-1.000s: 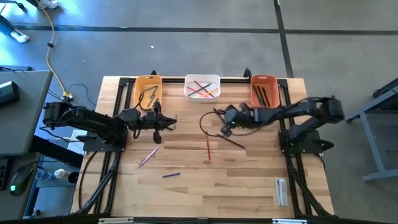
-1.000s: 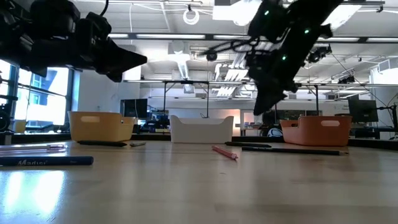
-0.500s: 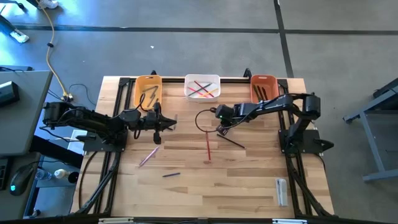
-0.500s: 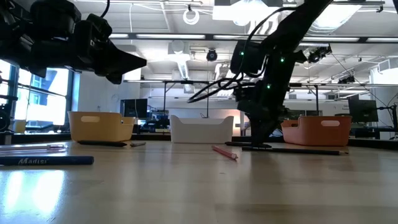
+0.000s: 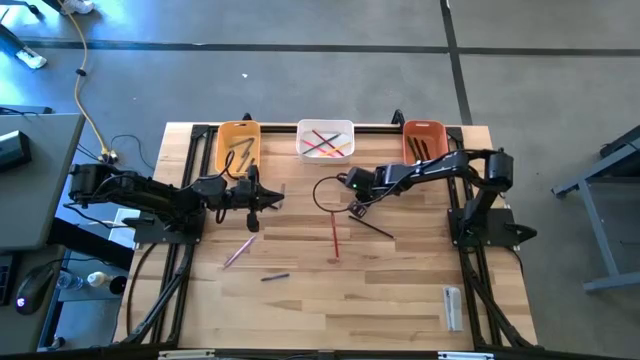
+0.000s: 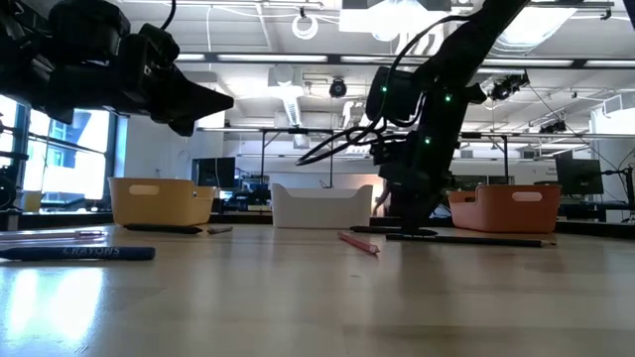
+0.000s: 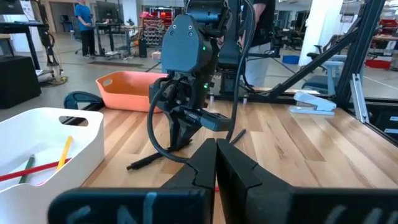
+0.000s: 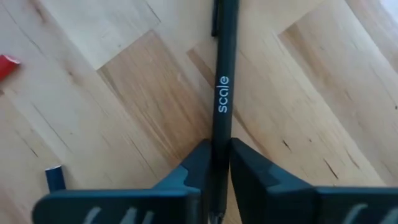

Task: Sort crayons/erasers/pens/pencils in bins
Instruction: Put the black pen into the orange bin

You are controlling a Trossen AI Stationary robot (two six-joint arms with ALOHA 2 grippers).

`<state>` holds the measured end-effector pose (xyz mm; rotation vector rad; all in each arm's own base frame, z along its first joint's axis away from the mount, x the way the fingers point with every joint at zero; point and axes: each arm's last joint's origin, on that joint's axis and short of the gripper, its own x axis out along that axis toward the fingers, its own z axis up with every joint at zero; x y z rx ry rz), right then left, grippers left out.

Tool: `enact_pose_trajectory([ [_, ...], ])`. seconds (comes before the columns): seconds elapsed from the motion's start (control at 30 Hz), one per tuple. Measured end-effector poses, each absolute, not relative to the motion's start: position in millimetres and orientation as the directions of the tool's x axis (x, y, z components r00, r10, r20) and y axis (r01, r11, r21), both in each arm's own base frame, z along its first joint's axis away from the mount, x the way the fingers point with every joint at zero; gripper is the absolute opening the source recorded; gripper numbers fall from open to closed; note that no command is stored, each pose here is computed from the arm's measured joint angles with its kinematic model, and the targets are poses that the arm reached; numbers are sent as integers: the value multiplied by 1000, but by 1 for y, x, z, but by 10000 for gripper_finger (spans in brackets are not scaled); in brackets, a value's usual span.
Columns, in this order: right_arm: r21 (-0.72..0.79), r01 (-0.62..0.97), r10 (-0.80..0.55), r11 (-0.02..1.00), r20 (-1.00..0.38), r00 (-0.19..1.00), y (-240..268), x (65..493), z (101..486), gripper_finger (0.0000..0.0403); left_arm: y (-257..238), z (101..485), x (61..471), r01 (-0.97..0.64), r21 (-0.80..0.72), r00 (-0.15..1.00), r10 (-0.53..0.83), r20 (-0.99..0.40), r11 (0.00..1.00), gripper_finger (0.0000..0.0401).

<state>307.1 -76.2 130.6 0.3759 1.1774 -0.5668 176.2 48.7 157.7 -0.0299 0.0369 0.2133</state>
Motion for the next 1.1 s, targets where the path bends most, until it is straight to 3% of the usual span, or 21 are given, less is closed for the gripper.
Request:
enact_pose_trajectory([
  [0.2,-12,581,-206,814,-941,270,-75,300,142,31,49,158,176,-212,-26,977,211,-40,977,0],
  [0.57,-41,663,-287,748,-920,267,-66,252,215,31,49,158,176,-212,-26,977,211,-39,977,0],
  [0.7,-109,741,-390,663,-895,218,-67,221,241,31,49,158,176,-212,-26,977,211,-39,977,0],
  [0.83,-215,830,-506,514,-858,92,-79,193,254,30,49,158,176,-212,-27,977,211,-38,977,0],
  [0.97,-299,871,-557,391,-830,-35,-100,181,253,30,49,158,176,-212,-37,977,211,-39,977,0],
  [1.1,-335,876,-546,348,-832,-101,-123,178,234,30,49,158,176,-211,-37,977,210,-39,977,0],
])
